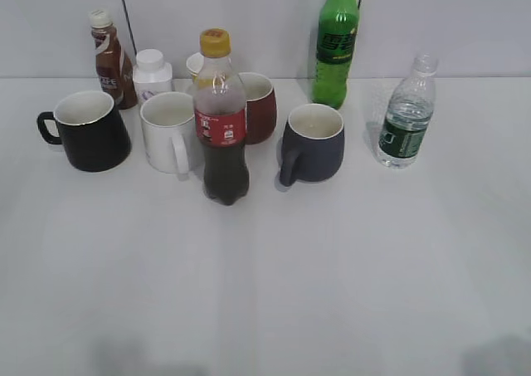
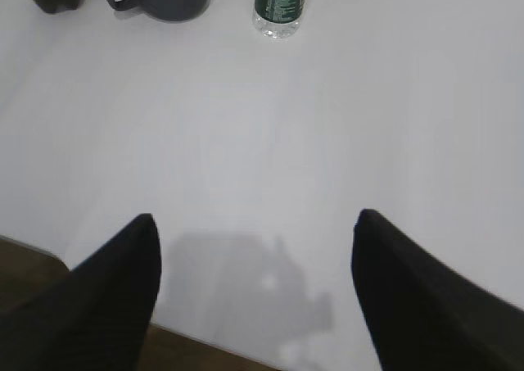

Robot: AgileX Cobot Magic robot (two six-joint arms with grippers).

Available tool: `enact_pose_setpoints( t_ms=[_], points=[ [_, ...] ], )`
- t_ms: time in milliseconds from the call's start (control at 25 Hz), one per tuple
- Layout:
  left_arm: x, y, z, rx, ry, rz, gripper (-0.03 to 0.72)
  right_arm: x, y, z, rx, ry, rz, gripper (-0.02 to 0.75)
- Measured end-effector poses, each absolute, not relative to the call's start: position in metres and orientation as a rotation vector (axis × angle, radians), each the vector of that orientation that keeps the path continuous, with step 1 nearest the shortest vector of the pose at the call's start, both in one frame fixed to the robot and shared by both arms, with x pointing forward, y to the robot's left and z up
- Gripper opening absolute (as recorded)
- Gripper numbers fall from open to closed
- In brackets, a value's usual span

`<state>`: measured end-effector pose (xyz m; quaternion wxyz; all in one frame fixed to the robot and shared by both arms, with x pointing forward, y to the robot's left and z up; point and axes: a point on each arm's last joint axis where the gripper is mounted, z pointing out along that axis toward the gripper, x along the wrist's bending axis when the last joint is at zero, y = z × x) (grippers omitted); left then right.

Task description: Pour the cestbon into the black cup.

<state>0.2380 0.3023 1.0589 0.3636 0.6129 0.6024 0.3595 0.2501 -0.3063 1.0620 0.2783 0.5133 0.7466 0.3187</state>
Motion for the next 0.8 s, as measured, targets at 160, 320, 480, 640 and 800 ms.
enact_pose_setpoints(
  t_ms=[160, 320, 480, 640, 800],
  points=[
    [0.2361, 0.3024, 1.0591, 1.566, 1.54, 0.935, 0.407, 0.2501, -0.3063, 1.062, 1.378, 2.004, 0.855, 0.624],
    [0.2301, 0.302, 1.0589, 1.535, 1.517, 0.955, 0.407, 0.2501, -0.3063, 1.062, 1.378, 2.004, 0.855, 0.624],
    [0.2301, 0.3022, 1.0589, 1.536, 1.517, 0.958, 0.406, 0.2501, -0.3063, 1.062, 1.378, 2.004, 0.855, 0.624],
    [0.2301, 0.3016, 1.0589, 1.534, 1.515, 0.949, 0.406, 0.2501, -0.3063, 1.062, 1.378, 2.004, 0.855, 0.624],
    [0.2301, 0.3016, 1.0589, 1.534, 1.515, 0.949, 0.406, 0.2501, -0.3063, 1.062, 1.378, 2.004, 0.855, 0.624]
  ],
)
